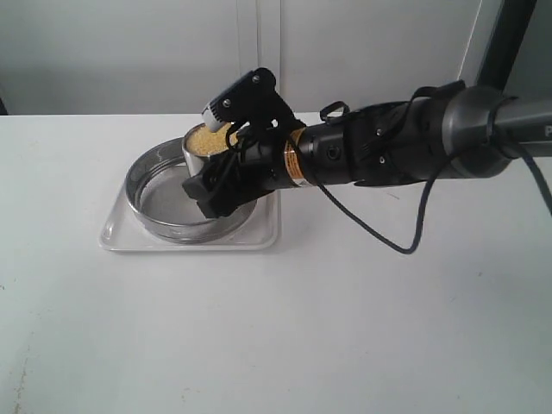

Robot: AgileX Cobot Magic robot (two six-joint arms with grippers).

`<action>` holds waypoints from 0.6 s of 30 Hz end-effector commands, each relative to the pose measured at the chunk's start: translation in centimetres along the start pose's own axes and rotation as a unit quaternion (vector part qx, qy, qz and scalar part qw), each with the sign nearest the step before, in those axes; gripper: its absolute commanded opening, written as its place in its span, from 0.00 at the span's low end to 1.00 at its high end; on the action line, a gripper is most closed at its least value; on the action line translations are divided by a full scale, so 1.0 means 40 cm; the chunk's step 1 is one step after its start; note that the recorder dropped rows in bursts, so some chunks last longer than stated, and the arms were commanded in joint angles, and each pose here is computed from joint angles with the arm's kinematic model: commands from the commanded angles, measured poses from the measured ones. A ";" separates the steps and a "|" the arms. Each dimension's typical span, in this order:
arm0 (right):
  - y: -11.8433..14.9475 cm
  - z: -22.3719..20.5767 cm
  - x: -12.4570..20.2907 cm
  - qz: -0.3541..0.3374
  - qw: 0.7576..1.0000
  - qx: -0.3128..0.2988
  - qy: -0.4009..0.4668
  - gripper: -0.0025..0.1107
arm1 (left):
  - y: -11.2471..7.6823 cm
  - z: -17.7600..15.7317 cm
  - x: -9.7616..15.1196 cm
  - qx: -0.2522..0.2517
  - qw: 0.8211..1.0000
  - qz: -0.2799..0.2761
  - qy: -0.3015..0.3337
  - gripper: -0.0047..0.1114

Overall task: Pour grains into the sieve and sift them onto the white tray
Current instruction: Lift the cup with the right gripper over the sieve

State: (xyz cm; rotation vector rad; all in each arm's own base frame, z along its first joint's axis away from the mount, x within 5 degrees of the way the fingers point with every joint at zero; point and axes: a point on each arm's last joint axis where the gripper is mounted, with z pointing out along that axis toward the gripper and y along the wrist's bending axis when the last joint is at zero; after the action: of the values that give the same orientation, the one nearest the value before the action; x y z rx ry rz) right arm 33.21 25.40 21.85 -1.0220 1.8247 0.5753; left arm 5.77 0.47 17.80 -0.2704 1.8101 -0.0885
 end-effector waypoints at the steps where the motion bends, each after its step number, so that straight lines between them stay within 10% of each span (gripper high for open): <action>1: -0.034 0.028 -0.029 -0.027 0.999 0.035 0.001 0.02 | 0.001 0.001 0.002 0.000 1.000 0.000 -0.002 0.04; 18: -0.117 0.137 -0.032 -0.070 0.990 0.116 0.025 0.02 | 0.001 0.001 0.002 0.000 1.000 0.000 -0.002 0.04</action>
State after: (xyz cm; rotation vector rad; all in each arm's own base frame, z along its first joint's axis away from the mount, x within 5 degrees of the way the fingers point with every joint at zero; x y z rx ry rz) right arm 39.65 27.32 20.35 -1.0147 1.8077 0.2722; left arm 5.77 0.47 17.80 -0.2704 1.8101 -0.0885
